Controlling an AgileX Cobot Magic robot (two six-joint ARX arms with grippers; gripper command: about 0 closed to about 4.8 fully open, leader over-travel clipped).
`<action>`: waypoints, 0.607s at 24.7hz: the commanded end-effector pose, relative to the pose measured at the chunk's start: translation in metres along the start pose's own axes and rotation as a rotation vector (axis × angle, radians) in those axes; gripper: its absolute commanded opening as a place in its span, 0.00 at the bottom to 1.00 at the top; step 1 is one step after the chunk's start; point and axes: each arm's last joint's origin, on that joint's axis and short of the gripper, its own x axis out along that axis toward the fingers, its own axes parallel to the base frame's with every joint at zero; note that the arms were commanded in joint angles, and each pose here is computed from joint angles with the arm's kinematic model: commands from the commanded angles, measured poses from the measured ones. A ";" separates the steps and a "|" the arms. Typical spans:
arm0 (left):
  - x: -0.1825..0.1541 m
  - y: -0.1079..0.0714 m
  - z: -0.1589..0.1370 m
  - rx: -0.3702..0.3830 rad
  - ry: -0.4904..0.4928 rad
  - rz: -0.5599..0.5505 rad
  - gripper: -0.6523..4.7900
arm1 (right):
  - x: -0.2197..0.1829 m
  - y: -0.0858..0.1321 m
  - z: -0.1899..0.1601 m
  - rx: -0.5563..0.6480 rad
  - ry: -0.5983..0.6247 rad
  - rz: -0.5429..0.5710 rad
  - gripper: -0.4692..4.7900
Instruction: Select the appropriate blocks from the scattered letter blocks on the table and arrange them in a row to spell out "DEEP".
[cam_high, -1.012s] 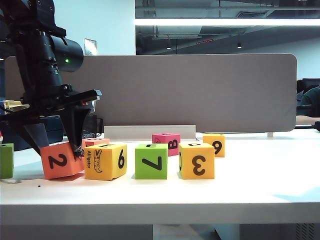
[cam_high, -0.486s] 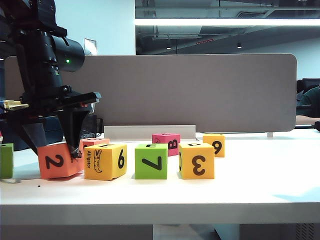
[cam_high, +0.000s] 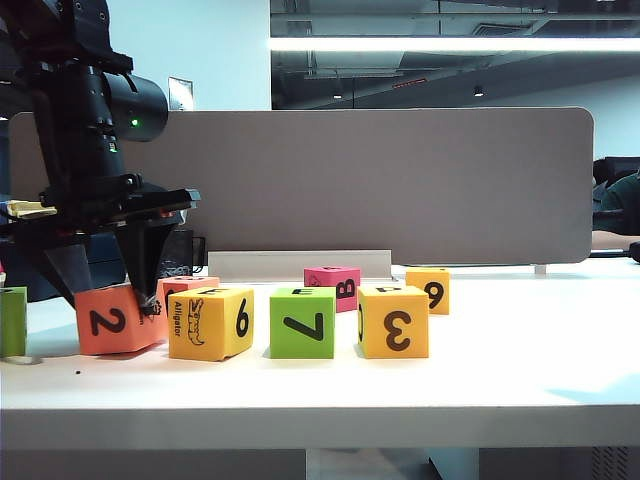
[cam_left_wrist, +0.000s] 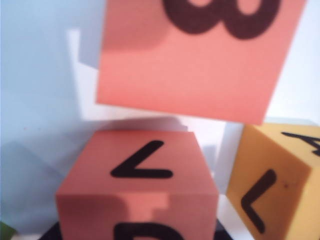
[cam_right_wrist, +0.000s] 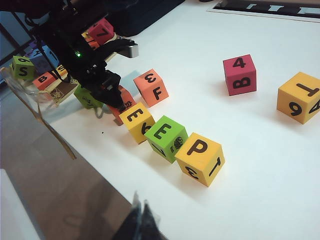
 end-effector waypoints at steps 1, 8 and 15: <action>-0.002 -0.001 0.001 0.001 -0.015 -0.014 0.64 | -0.001 0.001 0.002 -0.009 -0.010 0.004 0.09; -0.002 -0.001 0.002 0.006 -0.025 -0.014 0.64 | -0.001 0.001 0.002 -0.009 -0.010 0.004 0.09; -0.003 -0.001 0.003 0.033 -0.040 -0.003 0.64 | -0.001 0.001 0.002 -0.009 -0.010 0.005 0.09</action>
